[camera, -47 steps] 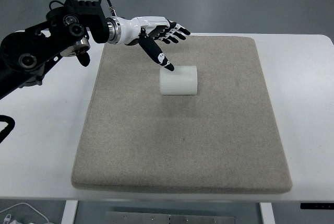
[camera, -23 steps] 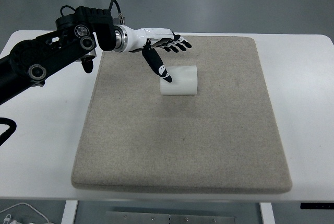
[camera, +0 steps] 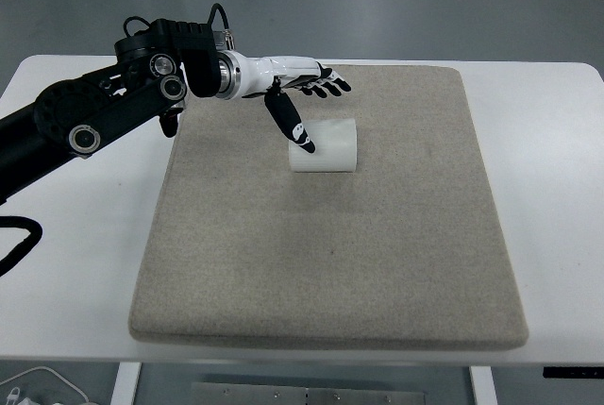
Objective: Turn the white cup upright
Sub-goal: 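Lower the left hand's fingers onto the top of the lying white cup, then curl the left hand's fingers around the cup body to grip it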
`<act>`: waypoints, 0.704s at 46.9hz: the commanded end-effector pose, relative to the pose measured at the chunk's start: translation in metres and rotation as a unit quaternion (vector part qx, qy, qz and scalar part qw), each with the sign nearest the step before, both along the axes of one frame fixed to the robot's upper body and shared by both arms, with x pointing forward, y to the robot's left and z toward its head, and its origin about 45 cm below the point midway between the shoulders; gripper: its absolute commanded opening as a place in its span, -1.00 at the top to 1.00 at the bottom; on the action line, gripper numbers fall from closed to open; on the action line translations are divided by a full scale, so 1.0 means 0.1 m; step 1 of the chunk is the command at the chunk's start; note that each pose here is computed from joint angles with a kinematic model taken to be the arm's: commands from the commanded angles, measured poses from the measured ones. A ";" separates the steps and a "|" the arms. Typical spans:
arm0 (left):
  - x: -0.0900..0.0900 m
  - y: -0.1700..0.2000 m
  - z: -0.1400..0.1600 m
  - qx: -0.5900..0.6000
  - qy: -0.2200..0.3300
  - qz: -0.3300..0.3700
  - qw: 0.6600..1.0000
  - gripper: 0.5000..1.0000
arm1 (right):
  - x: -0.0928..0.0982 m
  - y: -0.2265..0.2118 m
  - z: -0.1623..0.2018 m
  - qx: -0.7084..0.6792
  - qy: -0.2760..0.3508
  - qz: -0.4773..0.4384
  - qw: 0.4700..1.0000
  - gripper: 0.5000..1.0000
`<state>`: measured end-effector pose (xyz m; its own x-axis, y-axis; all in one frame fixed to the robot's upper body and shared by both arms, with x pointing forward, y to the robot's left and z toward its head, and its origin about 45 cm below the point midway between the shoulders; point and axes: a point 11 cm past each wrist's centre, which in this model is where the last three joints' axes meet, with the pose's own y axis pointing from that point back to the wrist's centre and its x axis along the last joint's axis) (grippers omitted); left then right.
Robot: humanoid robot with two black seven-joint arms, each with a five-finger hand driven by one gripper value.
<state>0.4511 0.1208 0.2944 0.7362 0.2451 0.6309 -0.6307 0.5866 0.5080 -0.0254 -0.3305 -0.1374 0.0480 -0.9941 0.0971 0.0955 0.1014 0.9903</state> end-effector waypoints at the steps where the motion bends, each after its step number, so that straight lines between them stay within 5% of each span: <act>1: -0.01 -0.03 -0.02 0.004 -0.003 -0.003 1.000 -0.94 | 0.00 0.00 0.00 0.000 0.000 0.000 1.000 -0.72; 33: -0.04 -0.21 -0.25 0.022 -0.003 -0.009 1.000 -0.93 | 0.00 0.00 0.00 0.000 0.000 0.000 1.000 -0.72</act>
